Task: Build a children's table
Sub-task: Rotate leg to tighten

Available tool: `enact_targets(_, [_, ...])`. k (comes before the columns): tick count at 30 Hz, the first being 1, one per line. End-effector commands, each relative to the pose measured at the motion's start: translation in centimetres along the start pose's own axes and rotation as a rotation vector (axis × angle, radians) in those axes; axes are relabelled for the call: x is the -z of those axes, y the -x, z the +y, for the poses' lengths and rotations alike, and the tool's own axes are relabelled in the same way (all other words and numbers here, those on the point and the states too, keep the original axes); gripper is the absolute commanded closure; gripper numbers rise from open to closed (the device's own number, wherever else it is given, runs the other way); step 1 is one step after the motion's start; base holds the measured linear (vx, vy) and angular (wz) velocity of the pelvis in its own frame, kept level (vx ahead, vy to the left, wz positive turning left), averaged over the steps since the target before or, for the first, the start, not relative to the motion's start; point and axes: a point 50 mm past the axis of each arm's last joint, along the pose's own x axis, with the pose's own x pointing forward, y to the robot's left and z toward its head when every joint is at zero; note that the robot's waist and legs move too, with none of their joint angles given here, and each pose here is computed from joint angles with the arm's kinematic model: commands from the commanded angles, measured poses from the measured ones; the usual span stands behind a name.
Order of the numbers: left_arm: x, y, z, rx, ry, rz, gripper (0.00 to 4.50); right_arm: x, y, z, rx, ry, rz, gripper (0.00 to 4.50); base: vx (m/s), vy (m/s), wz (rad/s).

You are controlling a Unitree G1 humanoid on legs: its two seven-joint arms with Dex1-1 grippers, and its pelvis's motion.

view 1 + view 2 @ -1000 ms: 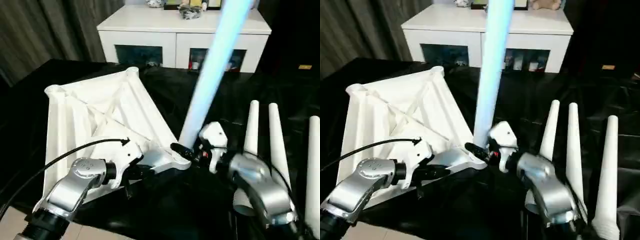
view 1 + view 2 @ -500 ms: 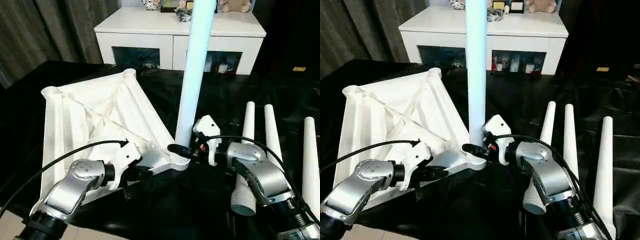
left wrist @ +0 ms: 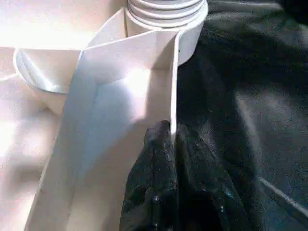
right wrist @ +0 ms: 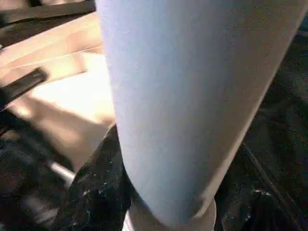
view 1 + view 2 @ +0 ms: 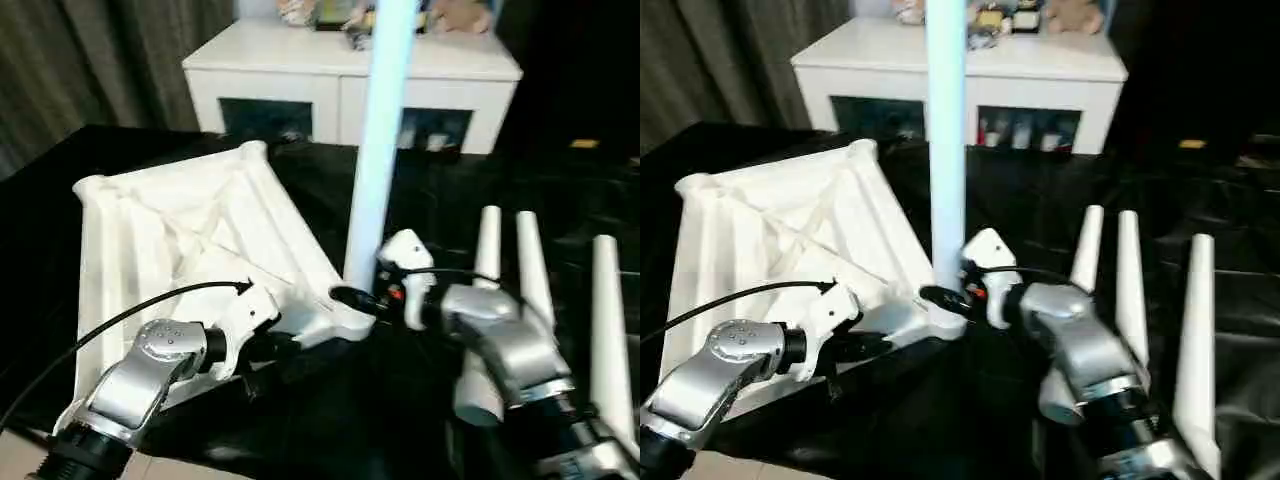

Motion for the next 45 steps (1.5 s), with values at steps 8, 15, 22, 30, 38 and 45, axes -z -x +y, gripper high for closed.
enact_targets(8, [-2.0, -3.6, 2.1, -0.343, 0.183, 0.015, 4.5, 5.7, -2.6, -0.6, 0.354, -0.176, 0.259, 2.62, -0.021, 0.008, -0.02])
enact_targets(15, [-6.4, -7.6, 0.9, -0.392, 0.242, -0.052, 4.5, 5.4, -5.2, -0.8, 0.534, -0.287, 0.273, 2.62, 0.0, 0.0, 0.0])
enact_targets(22, [-7.0, -8.2, 0.6, -0.411, 0.272, -0.062, 4.5, 4.6, -6.2, -0.8, 0.59, -0.334, 0.237, 2.62, 0.0, 0.0, 0.0])
enact_targets(30, [-6.4, -7.7, 1.4, -0.427, 0.267, -0.046, 4.5, 3.8, -6.9, -0.6, 0.562, -0.316, 0.171, 2.62, 0.0, 0.0, 0.0])
enact_targets(38, [-6.3, -7.5, 1.5, -0.412, 0.259, -0.051, 4.5, 2.1, -7.3, -1.0, 0.535, -0.345, 0.064, 2.62, 0.0, 0.0, 0.0])
enact_targets(45, [-6.3, -7.4, 1.5, -0.403, 0.26, -0.06, 4.5, 1.6, -7.4, -1.3, 0.538, -0.329, 0.041, 2.62, 0.016, -0.039, 0.03])
